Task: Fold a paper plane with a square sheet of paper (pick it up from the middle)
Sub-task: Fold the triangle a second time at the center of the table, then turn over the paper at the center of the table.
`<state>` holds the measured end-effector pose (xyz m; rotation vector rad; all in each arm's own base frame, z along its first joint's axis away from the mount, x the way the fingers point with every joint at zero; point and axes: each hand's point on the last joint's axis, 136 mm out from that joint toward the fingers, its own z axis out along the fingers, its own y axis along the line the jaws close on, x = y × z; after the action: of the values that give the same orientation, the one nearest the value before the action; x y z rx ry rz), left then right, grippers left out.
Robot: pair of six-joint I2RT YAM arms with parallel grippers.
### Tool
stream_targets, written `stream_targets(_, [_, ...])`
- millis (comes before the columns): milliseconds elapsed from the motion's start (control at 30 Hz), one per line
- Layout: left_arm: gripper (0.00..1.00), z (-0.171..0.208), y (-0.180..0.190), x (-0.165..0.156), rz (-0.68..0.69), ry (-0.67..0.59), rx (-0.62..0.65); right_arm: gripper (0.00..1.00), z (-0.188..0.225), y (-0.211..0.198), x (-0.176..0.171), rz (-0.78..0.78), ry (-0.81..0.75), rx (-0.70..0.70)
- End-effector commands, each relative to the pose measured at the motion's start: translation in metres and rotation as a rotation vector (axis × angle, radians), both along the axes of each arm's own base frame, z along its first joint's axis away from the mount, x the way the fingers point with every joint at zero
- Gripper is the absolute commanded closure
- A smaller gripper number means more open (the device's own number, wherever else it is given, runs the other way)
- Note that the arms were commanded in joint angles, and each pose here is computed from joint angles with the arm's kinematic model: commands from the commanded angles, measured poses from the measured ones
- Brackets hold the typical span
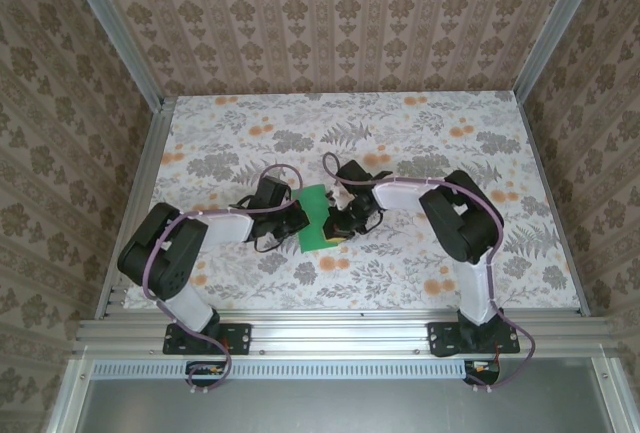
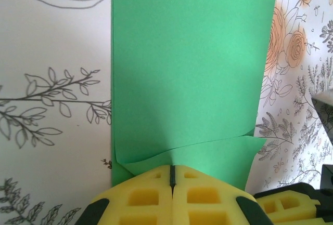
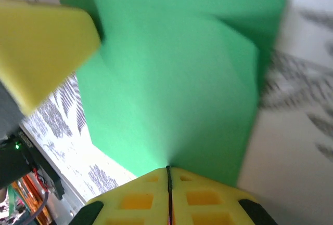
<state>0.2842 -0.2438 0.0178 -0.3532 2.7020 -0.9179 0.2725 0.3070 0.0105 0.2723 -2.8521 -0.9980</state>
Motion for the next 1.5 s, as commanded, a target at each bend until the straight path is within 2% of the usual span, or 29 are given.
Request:
stream_targets(0, [1.00,-0.043,0.035,-0.020,0.063,0.120,0.156,0.90,-0.027,-0.044,-0.042,-0.008,0.150,-0.147])
stream_targets(100, [1.00,-0.043,0.036,-0.020,0.062,0.122,0.157,0.90,-0.028,-0.055,-0.050,-0.029,0.175,-0.151])
stream_targets(233, [1.00,-0.041,0.034,-0.020,0.058,0.117,0.151,0.90,-0.015,-0.056,-0.038,-0.064,0.125,-0.097])
stream_targets(367, [1.00,-0.035,0.030,-0.017,0.049,0.104,0.127,0.90,0.017,-0.043,-0.019,-0.067,0.033,-0.030])
stream_targets(467, [0.97,-0.016,0.013,-0.007,0.014,0.067,0.060,0.89,0.036,-0.032,0.001,-0.068,-0.060,-0.014])
stream_targets(567, [0.90,0.012,0.001,0.006,-0.006,0.010,0.019,0.87,0.046,-0.020,0.021,-0.065,-0.146,-0.039])
stream_targets(700, [0.71,0.053,-0.004,0.019,-0.003,-0.070,-0.013,0.84,0.046,-0.009,0.049,-0.072,-0.223,-0.075])
stream_targets(800, [0.59,0.068,0.001,0.019,0.023,-0.096,-0.019,0.83,0.046,-0.001,0.067,-0.078,-0.257,-0.078])
stream_targets(867, [0.54,0.071,0.008,0.016,0.045,-0.096,-0.011,0.83,0.045,0.004,0.071,-0.066,-0.255,-0.070])
stream_targets(1033, [0.52,0.062,0.018,0.002,0.091,-0.066,-0.031,0.83,0.034,0.007,0.071,-0.044,-0.226,-0.077])
stream_targets(1467, [0.51,0.039,-0.004,-0.012,0.052,-0.016,-0.113,0.81,0.010,-0.005,0.084,-0.079,-0.213,-0.131])
